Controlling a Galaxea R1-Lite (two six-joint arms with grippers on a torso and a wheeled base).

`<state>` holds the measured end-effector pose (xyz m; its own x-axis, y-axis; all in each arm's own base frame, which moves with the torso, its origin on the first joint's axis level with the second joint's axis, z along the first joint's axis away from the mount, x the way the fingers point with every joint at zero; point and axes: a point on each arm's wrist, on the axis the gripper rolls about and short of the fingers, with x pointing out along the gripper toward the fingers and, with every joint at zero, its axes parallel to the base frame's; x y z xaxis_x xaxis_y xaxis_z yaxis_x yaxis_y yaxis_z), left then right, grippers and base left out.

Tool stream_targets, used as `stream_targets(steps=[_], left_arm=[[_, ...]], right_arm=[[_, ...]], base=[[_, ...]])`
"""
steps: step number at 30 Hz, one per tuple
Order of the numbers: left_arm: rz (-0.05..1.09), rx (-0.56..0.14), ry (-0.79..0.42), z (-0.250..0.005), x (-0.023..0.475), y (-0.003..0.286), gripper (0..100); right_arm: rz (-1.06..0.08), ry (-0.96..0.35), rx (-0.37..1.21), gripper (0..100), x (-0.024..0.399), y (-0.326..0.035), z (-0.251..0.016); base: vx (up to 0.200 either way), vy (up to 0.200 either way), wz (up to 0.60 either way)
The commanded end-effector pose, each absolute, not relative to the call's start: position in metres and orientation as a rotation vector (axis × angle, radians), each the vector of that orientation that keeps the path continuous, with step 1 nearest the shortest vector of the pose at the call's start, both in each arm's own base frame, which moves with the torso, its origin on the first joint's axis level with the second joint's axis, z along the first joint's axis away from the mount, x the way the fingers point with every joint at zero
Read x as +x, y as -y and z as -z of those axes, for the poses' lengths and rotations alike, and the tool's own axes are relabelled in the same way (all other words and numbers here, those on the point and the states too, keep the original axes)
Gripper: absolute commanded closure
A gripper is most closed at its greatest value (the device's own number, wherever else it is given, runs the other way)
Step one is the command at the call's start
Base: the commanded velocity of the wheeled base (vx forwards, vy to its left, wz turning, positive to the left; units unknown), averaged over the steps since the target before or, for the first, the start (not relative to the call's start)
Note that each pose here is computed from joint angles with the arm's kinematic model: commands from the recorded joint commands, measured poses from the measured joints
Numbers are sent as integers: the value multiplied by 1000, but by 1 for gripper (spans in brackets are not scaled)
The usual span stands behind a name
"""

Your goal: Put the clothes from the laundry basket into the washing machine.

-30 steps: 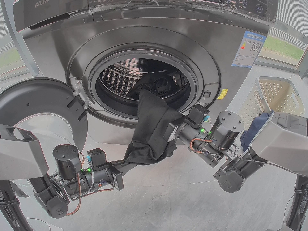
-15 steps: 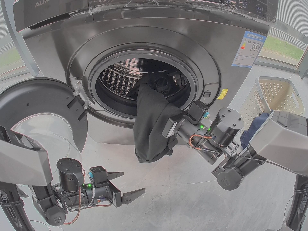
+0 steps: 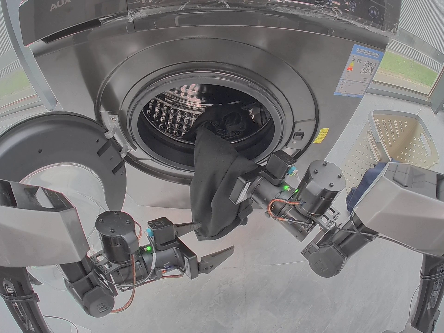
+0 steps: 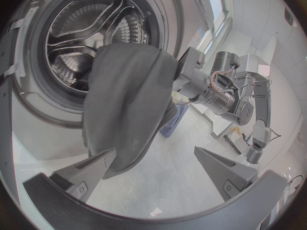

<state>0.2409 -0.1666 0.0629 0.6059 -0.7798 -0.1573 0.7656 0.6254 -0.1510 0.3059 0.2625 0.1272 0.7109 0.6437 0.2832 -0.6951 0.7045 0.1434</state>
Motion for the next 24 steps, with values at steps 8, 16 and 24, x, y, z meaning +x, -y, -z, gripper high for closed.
stream_targets(steps=[8,16,24], left_arm=[[951,-67,-202,-54,249,193,0],[902,-76,-167,-45,278,198,0],[789,-87,-119,-49,299,188,0]], right_arm=[[-769,207,249,100,302,-270,-122],[-782,192,250,100,292,-276,-122],[-800,160,246,100,278,-280,-118]], base=[[0,0,0],[0,0,0],[0,0,0]])
